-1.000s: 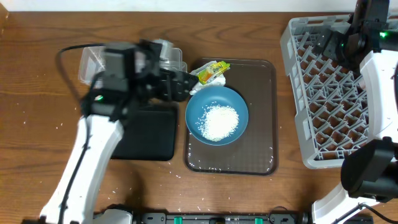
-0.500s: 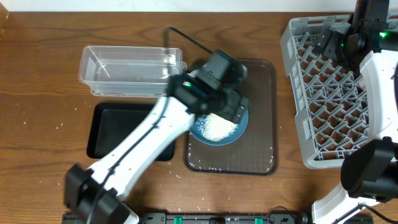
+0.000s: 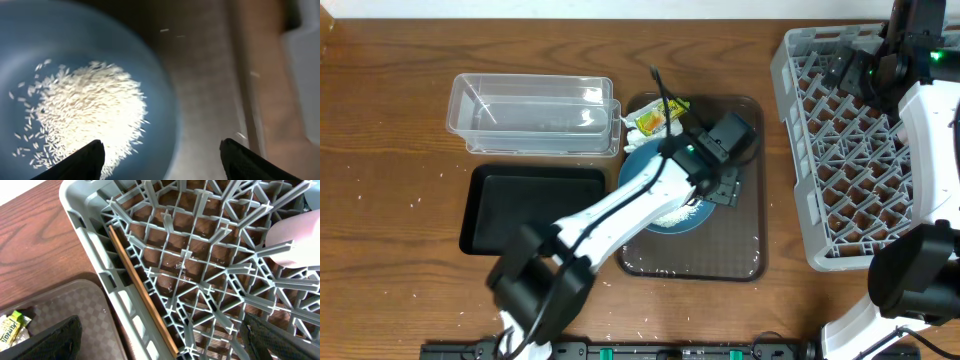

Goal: Sort waste into correct bins and load items into the dishwasher rack
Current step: 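Lift the blue bowl off the brown tray with the left gripper, then tilt the bowl over the black tray to pour out the rice, then set the empty blue bowl back on the brown tray and release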

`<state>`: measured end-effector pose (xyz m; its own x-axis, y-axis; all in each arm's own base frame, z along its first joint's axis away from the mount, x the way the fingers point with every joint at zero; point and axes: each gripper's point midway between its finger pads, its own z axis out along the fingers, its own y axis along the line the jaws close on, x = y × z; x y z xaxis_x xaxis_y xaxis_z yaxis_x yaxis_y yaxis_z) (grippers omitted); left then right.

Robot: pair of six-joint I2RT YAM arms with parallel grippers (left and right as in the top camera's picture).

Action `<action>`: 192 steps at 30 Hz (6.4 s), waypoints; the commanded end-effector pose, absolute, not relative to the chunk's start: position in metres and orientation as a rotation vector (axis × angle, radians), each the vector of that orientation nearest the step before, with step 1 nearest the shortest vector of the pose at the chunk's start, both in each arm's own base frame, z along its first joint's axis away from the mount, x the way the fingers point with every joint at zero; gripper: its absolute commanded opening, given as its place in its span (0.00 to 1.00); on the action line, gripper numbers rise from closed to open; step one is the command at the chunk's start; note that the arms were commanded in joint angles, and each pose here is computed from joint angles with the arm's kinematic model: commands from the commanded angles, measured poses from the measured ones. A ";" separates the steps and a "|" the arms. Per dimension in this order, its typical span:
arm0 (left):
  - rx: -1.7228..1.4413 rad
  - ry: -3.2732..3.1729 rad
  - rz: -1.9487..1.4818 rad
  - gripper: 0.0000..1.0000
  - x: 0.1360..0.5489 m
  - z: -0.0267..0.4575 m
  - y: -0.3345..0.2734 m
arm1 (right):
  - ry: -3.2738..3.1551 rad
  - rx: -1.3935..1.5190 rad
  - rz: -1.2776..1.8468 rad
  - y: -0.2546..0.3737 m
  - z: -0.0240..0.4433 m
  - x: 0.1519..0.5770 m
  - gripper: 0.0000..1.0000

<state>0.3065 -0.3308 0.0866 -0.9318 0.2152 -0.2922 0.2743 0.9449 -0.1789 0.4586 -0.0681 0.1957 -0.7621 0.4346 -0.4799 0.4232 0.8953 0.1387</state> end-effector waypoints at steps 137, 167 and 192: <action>-0.281 2.727 -1.181 0.06 0.317 0.241 -0.161 | 2.525 0.636 0.032 -0.069 0.202 0.458 0.99; -0.455 2.216 -1.869 0.06 0.322 0.254 -0.073 | 2.525 0.636 0.032 -0.069 0.202 0.458 0.99; -0.741 1.954 -1.935 0.06 0.309 0.237 -0.005 | 2.525 0.636 0.032 -0.069 0.202 0.458 0.99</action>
<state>0.3112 -0.0041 0.2250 -0.8125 -0.5519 0.1877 -0.2123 -0.0198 -0.9770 0.4587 -0.0682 0.1957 -0.7619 0.4345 -0.4803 0.4234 0.8953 0.1385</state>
